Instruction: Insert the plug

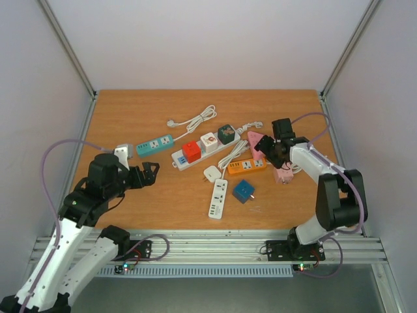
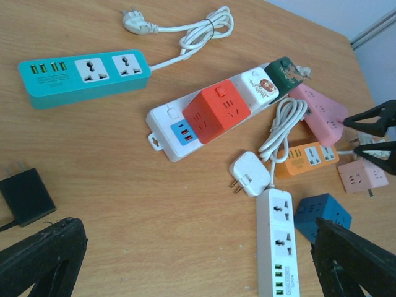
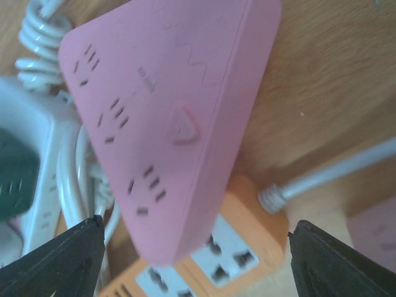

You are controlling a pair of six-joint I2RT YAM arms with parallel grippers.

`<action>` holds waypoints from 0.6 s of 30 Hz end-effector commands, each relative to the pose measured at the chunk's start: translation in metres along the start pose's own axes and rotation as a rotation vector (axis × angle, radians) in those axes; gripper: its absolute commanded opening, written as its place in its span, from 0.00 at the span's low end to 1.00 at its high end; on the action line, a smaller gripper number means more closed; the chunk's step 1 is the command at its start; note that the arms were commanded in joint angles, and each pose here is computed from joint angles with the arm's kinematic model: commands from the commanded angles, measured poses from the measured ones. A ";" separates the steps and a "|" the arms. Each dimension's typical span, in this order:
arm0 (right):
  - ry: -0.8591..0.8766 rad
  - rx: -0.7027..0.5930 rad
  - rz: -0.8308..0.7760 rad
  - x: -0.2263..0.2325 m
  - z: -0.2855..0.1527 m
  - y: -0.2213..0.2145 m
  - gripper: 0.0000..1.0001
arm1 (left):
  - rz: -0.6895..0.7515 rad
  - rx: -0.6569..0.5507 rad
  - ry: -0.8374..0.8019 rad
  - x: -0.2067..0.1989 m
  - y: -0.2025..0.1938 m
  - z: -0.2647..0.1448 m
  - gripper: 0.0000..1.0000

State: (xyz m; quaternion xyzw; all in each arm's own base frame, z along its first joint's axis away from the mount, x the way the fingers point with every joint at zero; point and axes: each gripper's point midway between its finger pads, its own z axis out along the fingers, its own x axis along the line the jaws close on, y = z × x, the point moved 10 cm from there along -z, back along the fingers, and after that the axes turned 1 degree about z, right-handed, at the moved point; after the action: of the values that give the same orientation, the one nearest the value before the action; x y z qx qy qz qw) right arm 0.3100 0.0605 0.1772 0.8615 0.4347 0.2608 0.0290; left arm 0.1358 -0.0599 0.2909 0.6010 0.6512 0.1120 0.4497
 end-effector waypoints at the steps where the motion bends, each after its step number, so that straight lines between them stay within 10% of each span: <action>1: 0.098 -0.035 0.194 0.011 0.016 0.026 0.82 | -0.042 -0.085 -0.061 -0.011 0.020 0.005 0.99; 18: 0.224 -0.080 0.196 -0.006 0.076 0.048 0.61 | -0.077 -0.055 -0.143 -0.020 0.031 0.034 0.99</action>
State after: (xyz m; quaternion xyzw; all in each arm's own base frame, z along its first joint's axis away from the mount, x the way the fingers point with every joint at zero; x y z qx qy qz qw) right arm 0.3710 0.0407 0.1307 0.8887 0.3271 0.3207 -0.0177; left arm 0.1690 -0.0726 0.2893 0.5754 0.6688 0.0973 0.4606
